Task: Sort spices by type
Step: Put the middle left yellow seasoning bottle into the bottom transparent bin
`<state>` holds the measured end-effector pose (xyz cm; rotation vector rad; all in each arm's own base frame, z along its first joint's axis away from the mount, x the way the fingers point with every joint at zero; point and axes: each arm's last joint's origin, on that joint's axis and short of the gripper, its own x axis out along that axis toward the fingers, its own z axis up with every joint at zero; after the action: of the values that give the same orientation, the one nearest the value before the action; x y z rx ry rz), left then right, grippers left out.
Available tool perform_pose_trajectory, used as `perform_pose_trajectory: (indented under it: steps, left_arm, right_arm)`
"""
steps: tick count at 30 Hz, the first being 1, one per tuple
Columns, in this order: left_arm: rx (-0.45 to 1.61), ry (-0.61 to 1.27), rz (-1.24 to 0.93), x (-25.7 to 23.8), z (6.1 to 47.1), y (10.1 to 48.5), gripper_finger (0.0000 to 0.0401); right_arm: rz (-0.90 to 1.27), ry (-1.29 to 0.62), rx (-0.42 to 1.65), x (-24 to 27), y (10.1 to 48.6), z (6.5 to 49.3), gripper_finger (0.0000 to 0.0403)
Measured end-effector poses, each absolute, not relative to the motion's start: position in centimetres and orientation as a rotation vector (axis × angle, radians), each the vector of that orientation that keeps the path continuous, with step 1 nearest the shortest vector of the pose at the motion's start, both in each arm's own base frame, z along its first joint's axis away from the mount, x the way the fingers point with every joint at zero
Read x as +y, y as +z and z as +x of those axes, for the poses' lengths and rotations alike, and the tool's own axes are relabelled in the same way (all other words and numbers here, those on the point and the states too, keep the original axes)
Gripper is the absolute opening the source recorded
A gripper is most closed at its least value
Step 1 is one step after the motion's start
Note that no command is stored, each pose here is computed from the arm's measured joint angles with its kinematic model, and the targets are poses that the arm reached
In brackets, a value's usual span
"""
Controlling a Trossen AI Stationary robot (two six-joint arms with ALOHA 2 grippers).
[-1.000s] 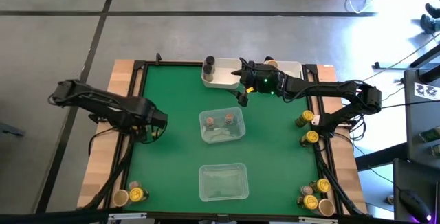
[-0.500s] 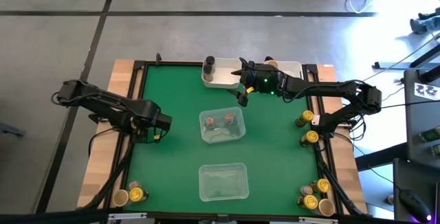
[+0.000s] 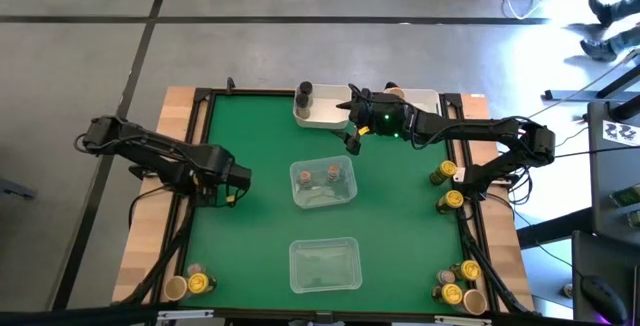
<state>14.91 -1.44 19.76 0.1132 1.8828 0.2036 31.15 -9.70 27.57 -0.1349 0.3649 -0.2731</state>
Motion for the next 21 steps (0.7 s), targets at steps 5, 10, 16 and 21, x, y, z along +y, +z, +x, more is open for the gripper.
perform_pose_trajectory:
  steps: [5,10,16,21]
  left_arm:
    - [1.824,0.189,0.086,-1.6,15.7,20.0,0.0180]
    - [1.848,0.191,0.088,-1.6,15.5,20.4,0.0138]
    - [1.847,0.194,0.085,-1.6,15.5,20.4,0.0118]
    - [1.847,0.193,0.094,-1.6,15.8,22.0,0.0154]
  right_arm:
    - [-0.135,-0.273,0.365,-9.7,27.6,31.2,0.0372]
    - [-0.136,-0.274,0.363,-9.7,27.6,31.2,0.0372]
    - [-0.135,-0.274,0.364,-9.7,27.6,31.2,0.0372]
    - [-0.135,-0.274,0.364,-9.7,27.6,31.2,0.0372]
